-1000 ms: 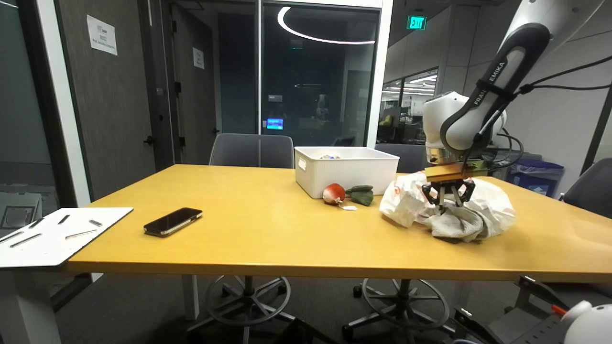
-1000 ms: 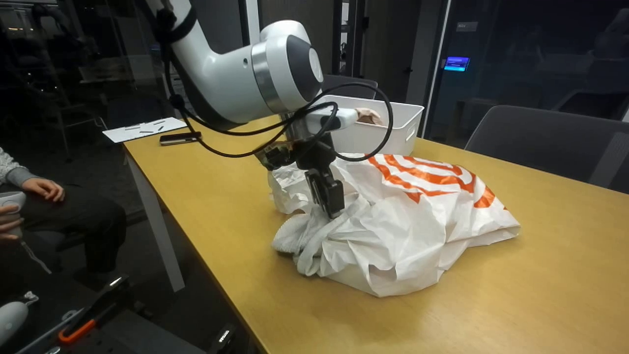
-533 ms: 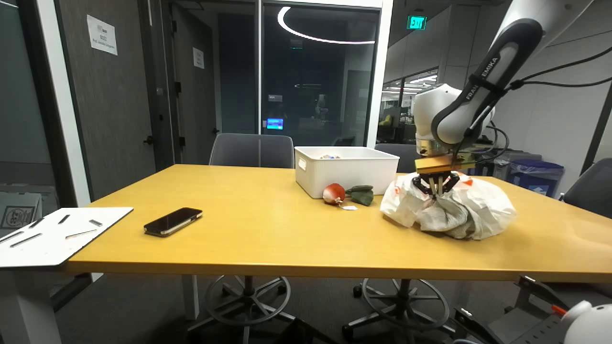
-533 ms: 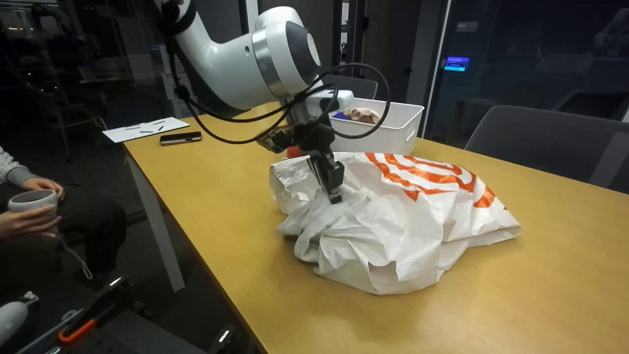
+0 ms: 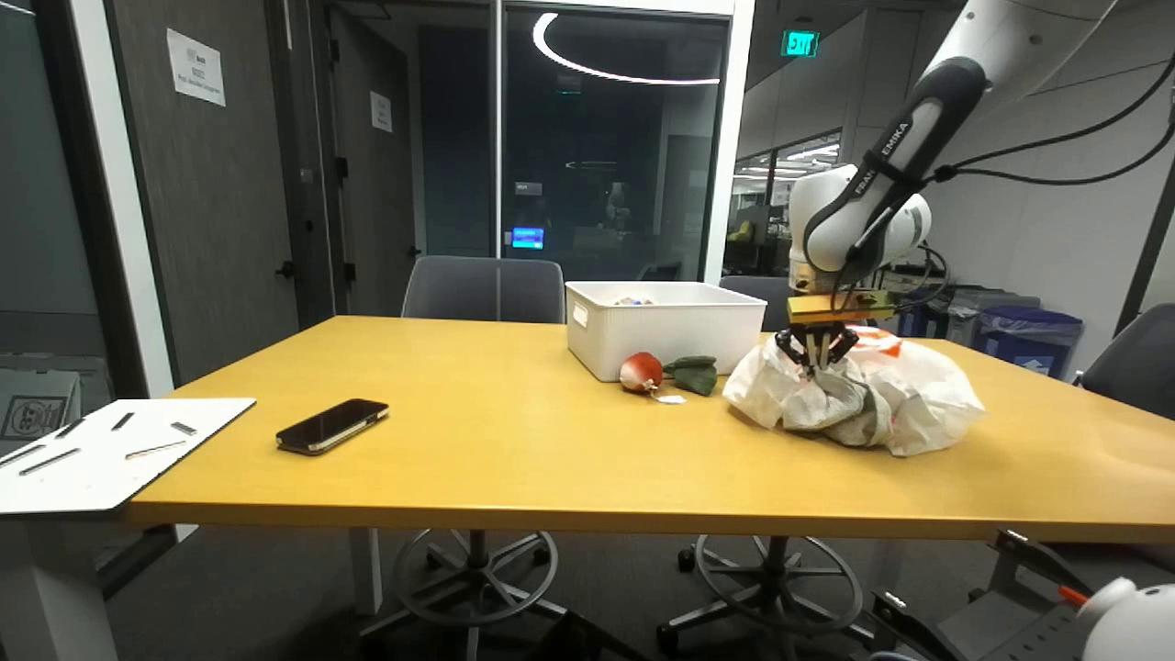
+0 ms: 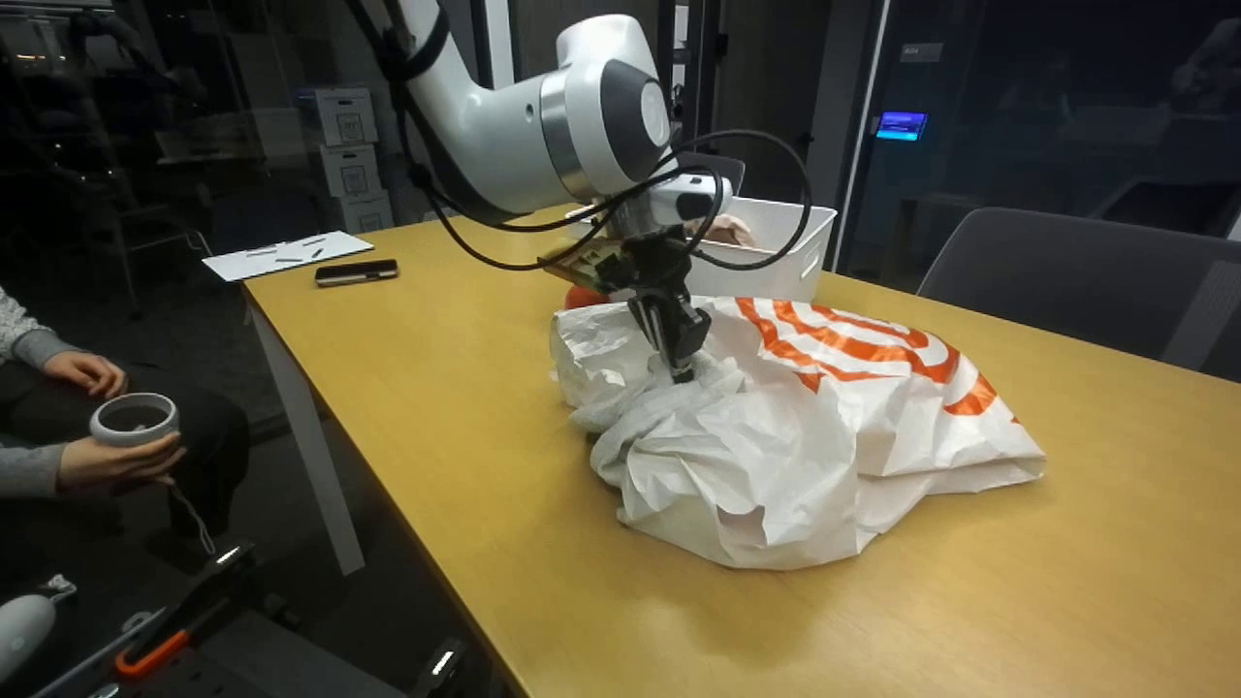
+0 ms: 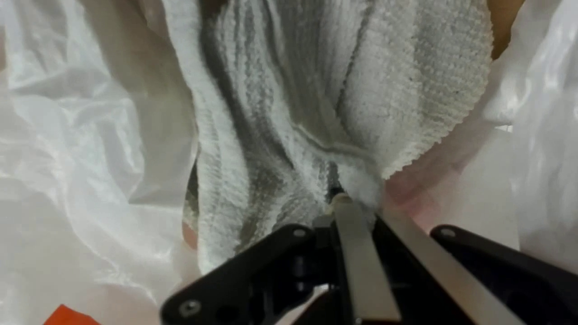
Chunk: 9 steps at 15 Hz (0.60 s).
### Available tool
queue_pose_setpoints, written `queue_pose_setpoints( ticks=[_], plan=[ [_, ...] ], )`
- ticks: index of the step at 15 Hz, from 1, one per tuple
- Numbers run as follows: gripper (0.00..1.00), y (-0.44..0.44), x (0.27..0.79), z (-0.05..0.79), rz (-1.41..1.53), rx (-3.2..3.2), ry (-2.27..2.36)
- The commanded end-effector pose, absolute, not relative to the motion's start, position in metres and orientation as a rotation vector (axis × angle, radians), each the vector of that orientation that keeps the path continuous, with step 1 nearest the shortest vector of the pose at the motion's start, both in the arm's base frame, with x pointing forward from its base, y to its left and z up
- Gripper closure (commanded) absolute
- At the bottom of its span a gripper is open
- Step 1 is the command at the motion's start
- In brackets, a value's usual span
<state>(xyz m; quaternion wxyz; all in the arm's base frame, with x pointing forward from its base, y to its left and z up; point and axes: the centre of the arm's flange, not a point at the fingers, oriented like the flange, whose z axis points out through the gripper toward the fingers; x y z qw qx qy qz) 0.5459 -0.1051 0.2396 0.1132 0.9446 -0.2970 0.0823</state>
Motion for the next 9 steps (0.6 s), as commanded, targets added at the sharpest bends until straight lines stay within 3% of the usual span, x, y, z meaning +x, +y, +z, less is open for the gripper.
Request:
queue_pose_setpoints(
  ticks=[1, 5, 9],
  plan=[
    [0.99, -0.125, 0.581, 0.223, 0.172, 2.934, -0.806],
    [0.99, -0.137, 0.588, 0.204, 0.045, 2.944, -0.839],
    [0.99, -0.154, 0.588, 0.208, 0.096, 2.723, -0.832]
  ],
)
